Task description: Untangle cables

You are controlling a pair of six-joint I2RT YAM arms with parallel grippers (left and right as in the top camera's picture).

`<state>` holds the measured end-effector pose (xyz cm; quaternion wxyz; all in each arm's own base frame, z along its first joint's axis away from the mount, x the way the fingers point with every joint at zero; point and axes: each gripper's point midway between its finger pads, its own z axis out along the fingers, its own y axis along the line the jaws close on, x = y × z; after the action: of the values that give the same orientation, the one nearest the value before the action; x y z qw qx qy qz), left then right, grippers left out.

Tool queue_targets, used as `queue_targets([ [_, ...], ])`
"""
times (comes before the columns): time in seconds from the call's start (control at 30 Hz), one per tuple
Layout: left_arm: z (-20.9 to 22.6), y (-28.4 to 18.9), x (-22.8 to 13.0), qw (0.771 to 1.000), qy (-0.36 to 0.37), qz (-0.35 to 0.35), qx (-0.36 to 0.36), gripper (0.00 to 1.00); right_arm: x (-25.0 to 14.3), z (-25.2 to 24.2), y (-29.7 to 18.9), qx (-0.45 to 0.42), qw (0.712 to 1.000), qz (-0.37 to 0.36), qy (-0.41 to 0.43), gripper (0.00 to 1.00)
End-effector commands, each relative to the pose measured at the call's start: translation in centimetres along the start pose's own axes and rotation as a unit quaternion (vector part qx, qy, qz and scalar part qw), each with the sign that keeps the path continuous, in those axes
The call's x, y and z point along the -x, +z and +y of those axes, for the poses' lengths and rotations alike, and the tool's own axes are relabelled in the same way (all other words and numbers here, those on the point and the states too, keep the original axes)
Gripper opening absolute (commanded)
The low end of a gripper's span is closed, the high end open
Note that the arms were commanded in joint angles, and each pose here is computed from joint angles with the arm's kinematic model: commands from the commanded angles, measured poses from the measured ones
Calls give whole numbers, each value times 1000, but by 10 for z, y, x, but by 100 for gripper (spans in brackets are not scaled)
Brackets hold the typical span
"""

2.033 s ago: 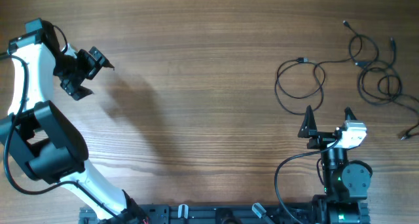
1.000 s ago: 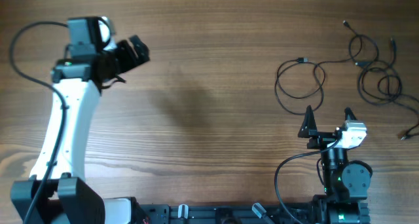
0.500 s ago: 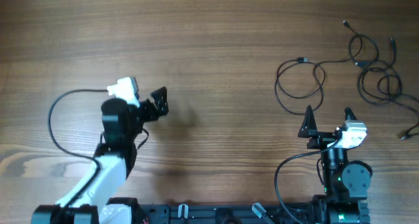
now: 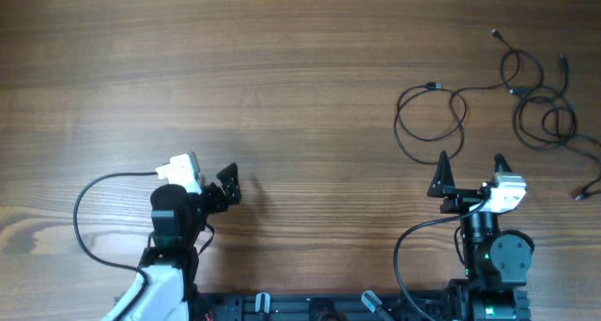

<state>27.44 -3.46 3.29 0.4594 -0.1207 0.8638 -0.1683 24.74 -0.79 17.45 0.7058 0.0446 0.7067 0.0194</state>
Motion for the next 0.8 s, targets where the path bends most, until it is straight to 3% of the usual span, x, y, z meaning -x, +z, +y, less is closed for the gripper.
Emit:
queue_targets([
  [0.0,4,-7,-1,1000,2,-6,11,100,2,-2,0,-6,1000,-5,9,100],
  [0.13,13,-19,-14,999,-3,18,39,100,2,-2,0,-6,1000,-5,9,100],
  [0.3,12,-37,-7,999,0,-6,42,100,2,-2,0,-6,1000,-5,8,100],
  [0.47,-25,-69,56,985,40,-163,-29,100,2,-2,0,-6,1000,-4,9,100],
  [0.6,-39,-91,81,960,148,-237,-33,100,2,-2,0,-6,1000,-5,9,100],
  [0.7,-38,-91,81,947,217,-238,-14,100,2,-2,0,-6,1000,-5,8,100],
  [0.77,-37,-91,81,945,221,-239,-8,100,2,-2,0,-6,1000,-4,8,100],
])
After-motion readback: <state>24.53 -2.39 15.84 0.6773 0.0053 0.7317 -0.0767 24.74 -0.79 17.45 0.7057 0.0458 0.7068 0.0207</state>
